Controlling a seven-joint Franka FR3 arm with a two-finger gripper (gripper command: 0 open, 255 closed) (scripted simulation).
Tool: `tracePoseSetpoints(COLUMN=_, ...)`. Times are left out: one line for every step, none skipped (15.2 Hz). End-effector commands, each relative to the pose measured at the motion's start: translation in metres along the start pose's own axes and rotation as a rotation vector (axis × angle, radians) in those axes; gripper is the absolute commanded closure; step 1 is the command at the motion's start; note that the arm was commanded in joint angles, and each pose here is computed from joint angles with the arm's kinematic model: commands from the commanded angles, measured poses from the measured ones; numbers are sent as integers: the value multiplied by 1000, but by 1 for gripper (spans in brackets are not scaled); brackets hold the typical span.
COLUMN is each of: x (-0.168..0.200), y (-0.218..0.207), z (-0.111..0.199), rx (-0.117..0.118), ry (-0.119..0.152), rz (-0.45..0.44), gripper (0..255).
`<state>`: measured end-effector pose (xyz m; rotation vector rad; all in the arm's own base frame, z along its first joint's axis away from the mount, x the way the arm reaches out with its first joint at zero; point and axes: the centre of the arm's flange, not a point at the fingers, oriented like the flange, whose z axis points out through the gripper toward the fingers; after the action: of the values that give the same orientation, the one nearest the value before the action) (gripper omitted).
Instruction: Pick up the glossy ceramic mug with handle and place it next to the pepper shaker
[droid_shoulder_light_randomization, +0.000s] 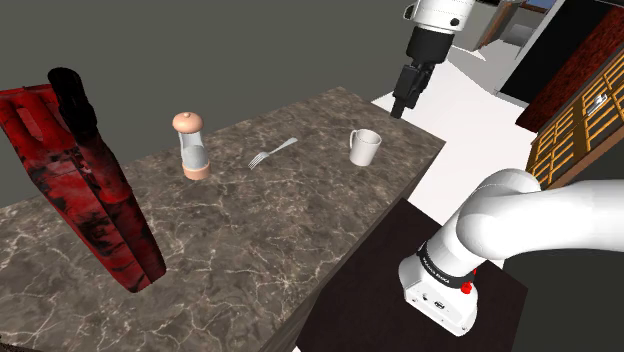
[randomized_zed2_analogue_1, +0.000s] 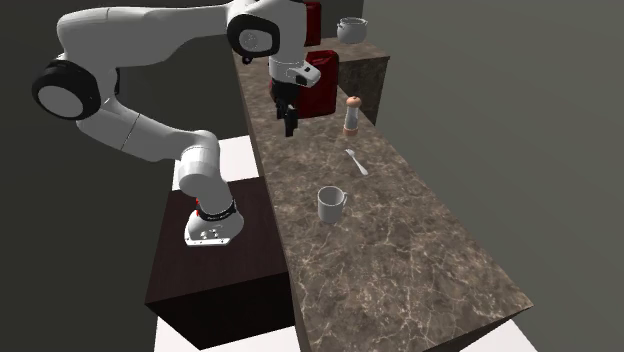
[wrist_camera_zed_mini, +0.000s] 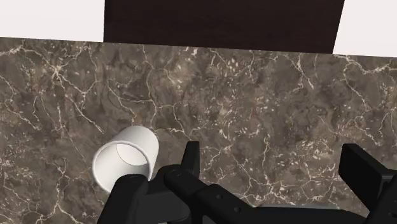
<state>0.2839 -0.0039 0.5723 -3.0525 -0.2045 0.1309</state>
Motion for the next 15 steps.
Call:
tracePoseSetpoints(x=0, y=0, z=0, rx=0, ry=0, rz=0, gripper=0)
tracePoseSetpoints(x=5, y=5, z=10, rx=-8, ry=2, rz=-3, gripper=0)
tracePoseSetpoints(x=11, y=11, z=19, rx=-16, ry=4, rz=-6, gripper=0)
tracePoseSetpoints(x=17, y=17, z=29, rx=-25, ry=6, rz=-9, gripper=0)
tracePoseSetpoints(x=22, y=22, z=39, rx=-33, ry=8, rz=-13, gripper=0)
tracePoseSetpoints(x=28, y=28, z=48, rx=-41, ry=10, rz=-16, gripper=0)
tracePoseSetpoints(x=33, y=34, z=58, rx=-49, ry=12, rz=-19, gripper=0)
tracePoseSetpoints(x=39, y=39, z=67, rx=-57, ry=14, rz=-22, gripper=0)
tracePoseSetpoints(x=45, y=45, z=77, rx=-66, ry=16, rz=-25, gripper=0)
tracePoseSetpoints(x=51, y=51, z=86, rx=-74, ry=18, rz=-28, gripper=0)
tracePoseSetpoints(x=56, y=57, z=95, rx=-82, ry=19, rz=-32, gripper=0)
tracePoseSetpoints(x=62, y=63, z=104, rx=-90, ry=21, rz=-35, gripper=0)
tracePoseSetpoints(x=68, y=69, z=114, rx=-98, ry=23, rz=-38, gripper=0)
tracePoseSetpoints(x=74, y=76, z=123, rx=-107, ry=25, rz=-41, gripper=0)
tracePoseSetpoints(x=80, y=82, z=132, rx=-115, ry=27, rz=-44, gripper=0)
